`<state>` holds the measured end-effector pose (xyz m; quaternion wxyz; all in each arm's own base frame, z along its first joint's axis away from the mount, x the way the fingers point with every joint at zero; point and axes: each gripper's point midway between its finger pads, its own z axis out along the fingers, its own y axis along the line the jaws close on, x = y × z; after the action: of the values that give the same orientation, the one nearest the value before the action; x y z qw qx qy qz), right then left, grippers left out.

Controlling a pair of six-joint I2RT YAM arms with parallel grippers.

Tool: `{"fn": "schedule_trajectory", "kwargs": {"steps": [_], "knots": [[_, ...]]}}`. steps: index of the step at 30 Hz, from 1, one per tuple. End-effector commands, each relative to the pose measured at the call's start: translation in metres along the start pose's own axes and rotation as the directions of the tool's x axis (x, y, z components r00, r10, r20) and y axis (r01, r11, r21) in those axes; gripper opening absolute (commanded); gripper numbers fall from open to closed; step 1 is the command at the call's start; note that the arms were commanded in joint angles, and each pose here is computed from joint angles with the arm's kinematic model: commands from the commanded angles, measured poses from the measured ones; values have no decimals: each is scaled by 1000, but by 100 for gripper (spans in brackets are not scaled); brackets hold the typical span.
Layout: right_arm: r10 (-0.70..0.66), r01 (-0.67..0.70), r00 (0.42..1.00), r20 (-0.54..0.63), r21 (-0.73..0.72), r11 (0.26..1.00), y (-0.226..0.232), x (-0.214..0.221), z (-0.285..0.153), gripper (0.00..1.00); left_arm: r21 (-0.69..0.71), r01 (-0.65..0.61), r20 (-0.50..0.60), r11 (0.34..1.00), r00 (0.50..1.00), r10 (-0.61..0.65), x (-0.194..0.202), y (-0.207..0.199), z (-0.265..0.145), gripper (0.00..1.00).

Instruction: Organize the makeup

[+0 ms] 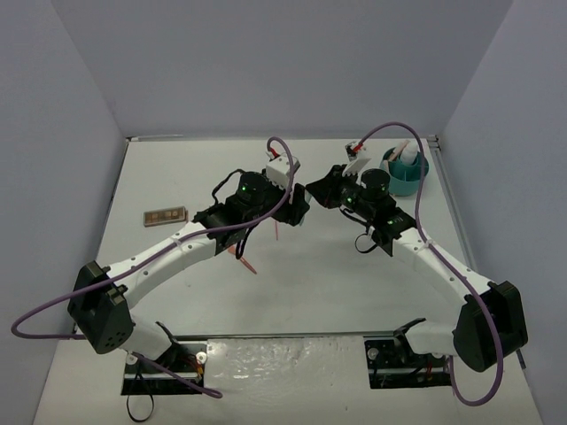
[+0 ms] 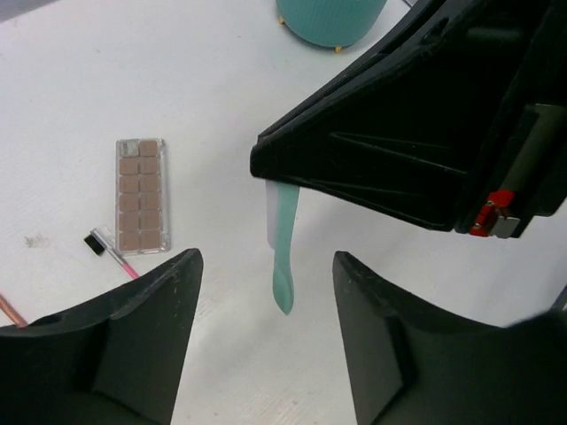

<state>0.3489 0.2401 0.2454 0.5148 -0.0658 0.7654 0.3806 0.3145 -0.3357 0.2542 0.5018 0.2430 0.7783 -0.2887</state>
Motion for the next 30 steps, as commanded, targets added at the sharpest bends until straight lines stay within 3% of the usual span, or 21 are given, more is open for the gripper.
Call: {"fn": "schedule_trajectory", "kwargs": {"steps": [1,4,6,11,15,19,24,30], "knots": [[-173,146,972,158,168,975,-15,-60,-10,0,-43,38,115,998,993,-33,-44,1,-12,72],[-272,193,941,201,341,920,-41,-84,-22,0,-161,102,81,982,993,-89,-35,26,-25,82],[-368,215,901,228,502,838,-67,-106,-35,0,-207,149,80,967,988,-135,-35,38,-36,88],[-502,214,838,214,718,663,-119,-147,-59,0,-385,244,71,890,969,-235,-25,87,-87,96],[-563,168,795,224,811,561,-162,-177,-71,0,-494,294,62,819,951,-304,-10,120,-137,97],[-626,175,762,164,879,444,-199,-197,-70,0,-564,274,44,779,952,-303,1,141,-175,97],[-652,157,743,153,907,392,-230,-216,-67,0,-625,218,16,749,963,-267,11,157,-207,97],[-648,190,755,102,912,364,-266,-210,-49,0,-709,211,82,672,972,-220,15,182,-227,97]]}}
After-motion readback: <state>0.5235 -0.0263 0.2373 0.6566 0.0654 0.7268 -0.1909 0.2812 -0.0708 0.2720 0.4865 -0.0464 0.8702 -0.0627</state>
